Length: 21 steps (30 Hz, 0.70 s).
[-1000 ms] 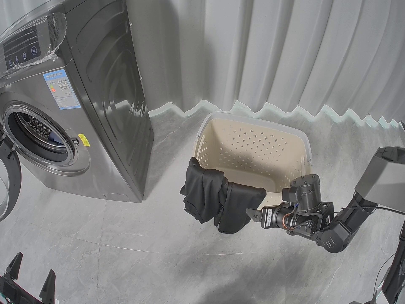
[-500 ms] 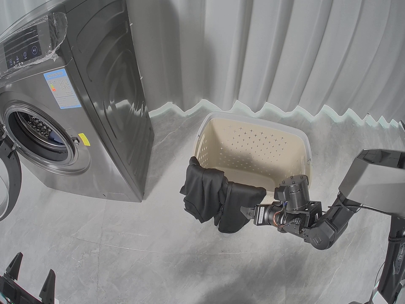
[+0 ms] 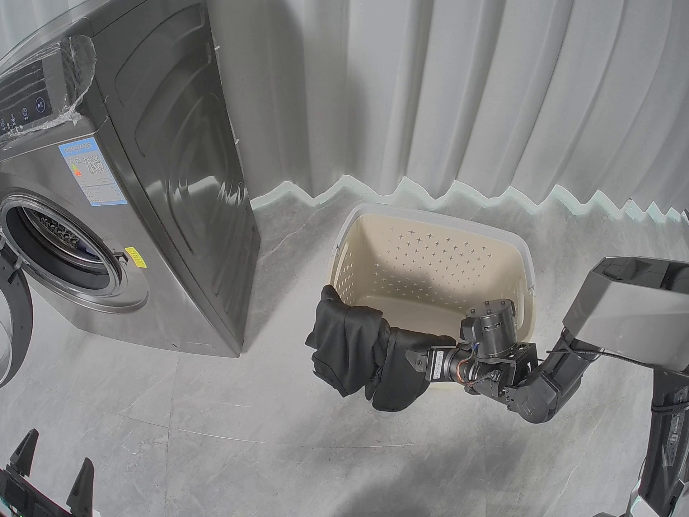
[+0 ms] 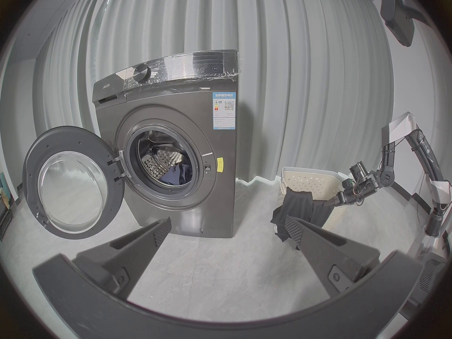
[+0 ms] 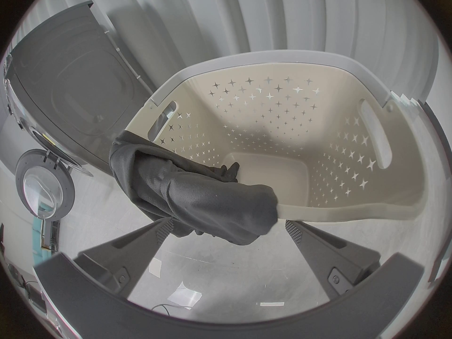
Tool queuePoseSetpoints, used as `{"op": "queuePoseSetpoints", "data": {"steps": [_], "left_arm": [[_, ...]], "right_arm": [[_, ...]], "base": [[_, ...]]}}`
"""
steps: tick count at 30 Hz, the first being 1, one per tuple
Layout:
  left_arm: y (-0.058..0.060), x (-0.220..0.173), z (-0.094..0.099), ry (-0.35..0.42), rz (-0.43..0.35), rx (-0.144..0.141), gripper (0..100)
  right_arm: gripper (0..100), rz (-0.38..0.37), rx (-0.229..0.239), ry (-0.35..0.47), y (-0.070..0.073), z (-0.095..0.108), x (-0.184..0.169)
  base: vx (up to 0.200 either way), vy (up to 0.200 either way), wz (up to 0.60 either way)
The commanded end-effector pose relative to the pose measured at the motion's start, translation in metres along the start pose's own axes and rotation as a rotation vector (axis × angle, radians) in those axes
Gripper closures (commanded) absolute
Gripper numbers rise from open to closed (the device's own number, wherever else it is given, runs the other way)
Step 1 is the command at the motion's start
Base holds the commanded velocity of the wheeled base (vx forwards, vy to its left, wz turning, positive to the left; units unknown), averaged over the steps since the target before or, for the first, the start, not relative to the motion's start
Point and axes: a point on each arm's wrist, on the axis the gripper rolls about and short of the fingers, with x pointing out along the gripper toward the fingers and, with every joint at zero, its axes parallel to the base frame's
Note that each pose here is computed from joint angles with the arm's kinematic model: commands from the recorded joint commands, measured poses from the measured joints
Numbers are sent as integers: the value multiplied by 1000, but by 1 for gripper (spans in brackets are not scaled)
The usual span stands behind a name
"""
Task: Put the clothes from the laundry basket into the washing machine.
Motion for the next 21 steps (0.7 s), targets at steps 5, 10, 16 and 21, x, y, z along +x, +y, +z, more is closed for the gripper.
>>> {"op": "queuePoseSetpoints", "data": {"steps": [5, 10, 16, 21], "left_arm": [[0, 0, -5, 3, 0, 0, 0], [0, 0, -5, 3, 0, 0, 0], [0, 0, -5, 3, 0, 0, 0], [0, 0, -5, 3, 0, -2, 0]], "right_arm": [[0, 18, -6, -14, 10, 2, 11], [0, 13, -8, -11, 11, -2, 23], [0, 12, -4, -19, 10, -1, 26], [0, 17, -4, -21, 12, -2, 27]], "base": [[0, 0, 0], [0, 0, 0], [0, 0, 0], [0, 0, 0]]}}
